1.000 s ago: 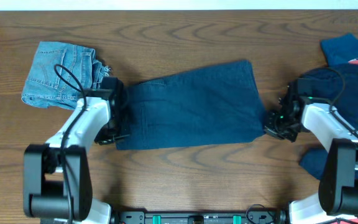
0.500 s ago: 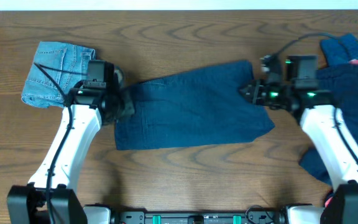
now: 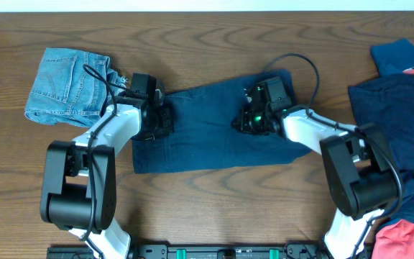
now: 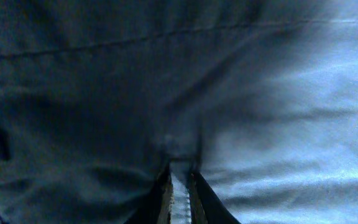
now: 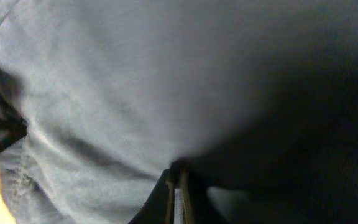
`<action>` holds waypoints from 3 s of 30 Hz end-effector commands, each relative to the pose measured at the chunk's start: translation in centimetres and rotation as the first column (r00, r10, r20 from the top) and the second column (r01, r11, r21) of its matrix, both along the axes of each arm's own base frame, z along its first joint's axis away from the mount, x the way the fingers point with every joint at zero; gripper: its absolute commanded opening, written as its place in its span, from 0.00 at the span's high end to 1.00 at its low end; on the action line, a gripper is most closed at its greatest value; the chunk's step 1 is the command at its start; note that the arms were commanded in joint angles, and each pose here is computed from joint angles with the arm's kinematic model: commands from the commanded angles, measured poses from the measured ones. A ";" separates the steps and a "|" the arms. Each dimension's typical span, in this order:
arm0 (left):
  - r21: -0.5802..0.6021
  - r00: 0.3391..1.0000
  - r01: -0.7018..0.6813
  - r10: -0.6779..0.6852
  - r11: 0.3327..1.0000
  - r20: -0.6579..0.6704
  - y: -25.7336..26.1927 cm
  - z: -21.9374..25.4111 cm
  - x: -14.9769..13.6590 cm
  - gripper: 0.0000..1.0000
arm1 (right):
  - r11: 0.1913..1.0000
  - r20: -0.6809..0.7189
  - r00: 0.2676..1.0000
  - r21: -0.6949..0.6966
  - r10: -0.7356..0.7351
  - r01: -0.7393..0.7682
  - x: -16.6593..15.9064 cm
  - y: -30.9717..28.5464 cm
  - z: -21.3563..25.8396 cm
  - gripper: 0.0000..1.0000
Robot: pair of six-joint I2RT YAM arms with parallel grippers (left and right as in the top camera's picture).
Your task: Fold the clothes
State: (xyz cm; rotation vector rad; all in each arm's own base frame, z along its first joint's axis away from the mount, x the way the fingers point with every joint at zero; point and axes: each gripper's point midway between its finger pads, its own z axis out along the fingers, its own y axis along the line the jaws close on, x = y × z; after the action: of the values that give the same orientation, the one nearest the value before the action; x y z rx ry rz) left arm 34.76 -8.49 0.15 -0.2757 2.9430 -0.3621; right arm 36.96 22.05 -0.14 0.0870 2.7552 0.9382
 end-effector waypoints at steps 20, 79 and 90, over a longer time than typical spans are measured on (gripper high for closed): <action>0.232 0.936 -0.348 0.351 0.908 0.026 16.7 -0.3 -0.5 0.71 | 0.877 -0.215 0.910 -0.415 -0.354 0.243 -3.1 -18.6 -4.3 0.96; -0.132 0.961 -0.055 0.017 0.990 -0.276 1.9 -3.4 -4.5 0.94 | 0.964 -0.311 0.935 -0.248 -0.173 0.096 -6.4 -11.8 -0.4 0.91; 0.186 0.954 -0.025 0.080 0.982 -0.290 8.9 8.5 -5.0 0.94 | 0.972 -0.195 0.967 -0.200 -0.164 0.125 -6.1 -12.4 5.7 0.90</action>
State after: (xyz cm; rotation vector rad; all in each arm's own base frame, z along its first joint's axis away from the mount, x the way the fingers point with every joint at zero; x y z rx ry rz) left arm 27.38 -2.09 4.21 -0.5100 3.3633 -0.2497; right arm 29.94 10.14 2.76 0.4172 3.0639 0.6464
